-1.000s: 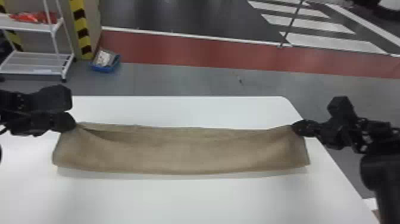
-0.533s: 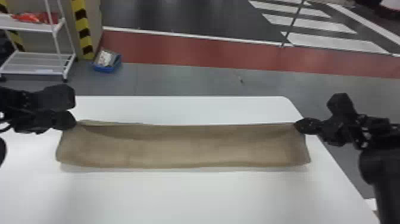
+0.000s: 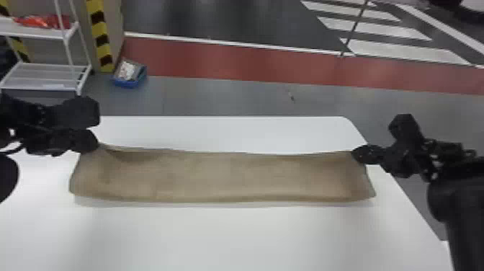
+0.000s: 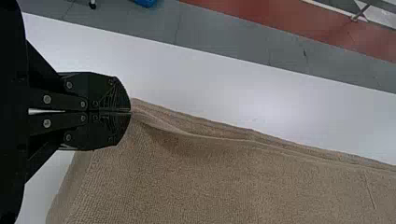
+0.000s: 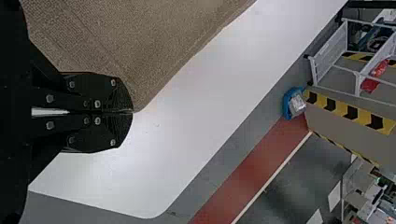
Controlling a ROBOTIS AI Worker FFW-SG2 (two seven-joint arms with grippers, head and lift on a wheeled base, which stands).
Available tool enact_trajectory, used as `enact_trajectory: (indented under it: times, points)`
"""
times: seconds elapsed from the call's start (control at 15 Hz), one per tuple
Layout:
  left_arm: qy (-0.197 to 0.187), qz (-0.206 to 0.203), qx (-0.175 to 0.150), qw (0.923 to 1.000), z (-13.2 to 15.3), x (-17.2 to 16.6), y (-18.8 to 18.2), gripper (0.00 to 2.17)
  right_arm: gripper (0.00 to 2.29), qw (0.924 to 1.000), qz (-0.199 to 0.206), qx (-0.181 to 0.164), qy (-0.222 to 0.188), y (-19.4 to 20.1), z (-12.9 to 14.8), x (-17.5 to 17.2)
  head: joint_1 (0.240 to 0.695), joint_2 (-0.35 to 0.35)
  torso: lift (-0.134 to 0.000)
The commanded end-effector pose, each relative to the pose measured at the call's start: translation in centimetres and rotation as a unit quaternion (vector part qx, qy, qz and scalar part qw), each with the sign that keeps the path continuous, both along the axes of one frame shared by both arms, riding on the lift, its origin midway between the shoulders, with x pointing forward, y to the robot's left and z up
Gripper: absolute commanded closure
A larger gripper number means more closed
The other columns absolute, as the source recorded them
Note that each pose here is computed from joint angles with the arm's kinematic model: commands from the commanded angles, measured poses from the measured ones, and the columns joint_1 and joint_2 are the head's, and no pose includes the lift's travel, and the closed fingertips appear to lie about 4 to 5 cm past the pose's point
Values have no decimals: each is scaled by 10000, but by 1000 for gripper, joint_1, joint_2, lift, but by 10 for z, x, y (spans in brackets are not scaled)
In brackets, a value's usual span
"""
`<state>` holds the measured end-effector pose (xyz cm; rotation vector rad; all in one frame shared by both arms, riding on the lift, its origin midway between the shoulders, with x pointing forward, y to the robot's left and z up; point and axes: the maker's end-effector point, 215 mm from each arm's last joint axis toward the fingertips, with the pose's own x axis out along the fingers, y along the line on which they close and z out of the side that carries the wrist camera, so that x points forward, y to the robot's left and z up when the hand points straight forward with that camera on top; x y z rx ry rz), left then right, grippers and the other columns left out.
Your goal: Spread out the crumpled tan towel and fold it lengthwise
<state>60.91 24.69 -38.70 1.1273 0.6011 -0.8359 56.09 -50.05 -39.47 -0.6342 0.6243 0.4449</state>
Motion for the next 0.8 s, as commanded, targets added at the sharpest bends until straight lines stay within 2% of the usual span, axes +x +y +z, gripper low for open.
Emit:
enact_trajectory:
  times: [0.0,0.73]
  points:
    - [-11,-11,9,10000,2,2,-3,1376,1116,10000,-18,14,10,-2,-2,-1,695,-232,-124]
    - [-134,91,-9,9999,21,15,-5,1376,1116,9998,-137,137,-15,-12,-4,-6,695,-243,-124]
